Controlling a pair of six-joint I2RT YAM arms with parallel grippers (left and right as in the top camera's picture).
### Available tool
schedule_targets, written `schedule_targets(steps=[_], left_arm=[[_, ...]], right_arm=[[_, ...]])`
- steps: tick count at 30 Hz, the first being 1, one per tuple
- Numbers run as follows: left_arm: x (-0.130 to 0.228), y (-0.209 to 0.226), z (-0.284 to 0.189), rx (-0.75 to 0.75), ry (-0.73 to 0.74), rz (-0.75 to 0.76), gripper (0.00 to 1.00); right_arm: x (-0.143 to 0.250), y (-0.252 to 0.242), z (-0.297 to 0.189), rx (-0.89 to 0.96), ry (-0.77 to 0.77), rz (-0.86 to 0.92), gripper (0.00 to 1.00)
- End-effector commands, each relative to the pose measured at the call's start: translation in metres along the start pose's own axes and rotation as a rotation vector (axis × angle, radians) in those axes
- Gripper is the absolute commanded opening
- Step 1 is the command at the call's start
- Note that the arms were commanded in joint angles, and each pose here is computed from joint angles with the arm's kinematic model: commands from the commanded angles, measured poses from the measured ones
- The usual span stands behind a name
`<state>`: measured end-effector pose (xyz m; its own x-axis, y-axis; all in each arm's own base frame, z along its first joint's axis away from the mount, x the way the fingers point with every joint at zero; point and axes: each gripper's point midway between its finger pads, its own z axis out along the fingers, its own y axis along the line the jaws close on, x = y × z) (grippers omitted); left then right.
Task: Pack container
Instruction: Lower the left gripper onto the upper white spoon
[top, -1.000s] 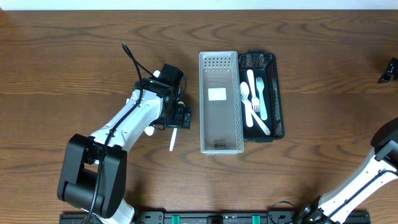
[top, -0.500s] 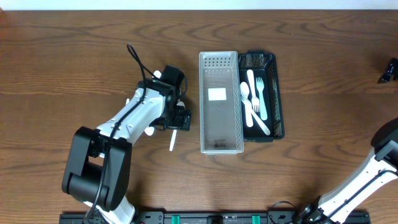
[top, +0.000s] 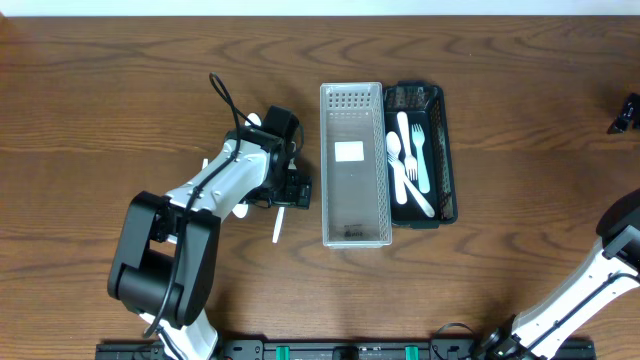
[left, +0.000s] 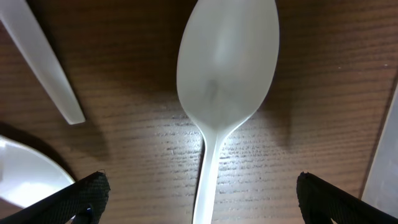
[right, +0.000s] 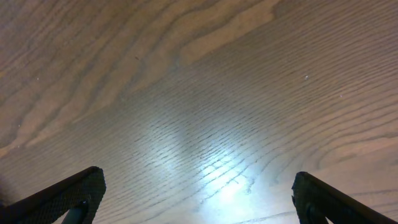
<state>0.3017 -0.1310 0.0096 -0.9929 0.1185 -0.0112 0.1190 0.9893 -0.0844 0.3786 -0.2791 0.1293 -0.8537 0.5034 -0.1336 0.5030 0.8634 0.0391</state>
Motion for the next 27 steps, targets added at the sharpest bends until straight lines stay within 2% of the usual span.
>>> schedule_targets(steps=[1,27], left_arm=[[-0.005,-0.004,0.002,0.011,0.004,-0.004,0.98],[-0.003,-0.002,0.022,0.002,0.041,-0.007,0.98]], right_arm=[[0.001,-0.004,0.003,-0.004,0.007,-0.005,0.99],[0.001,-0.004,0.003,-0.004,0.007,-0.005,0.99]])
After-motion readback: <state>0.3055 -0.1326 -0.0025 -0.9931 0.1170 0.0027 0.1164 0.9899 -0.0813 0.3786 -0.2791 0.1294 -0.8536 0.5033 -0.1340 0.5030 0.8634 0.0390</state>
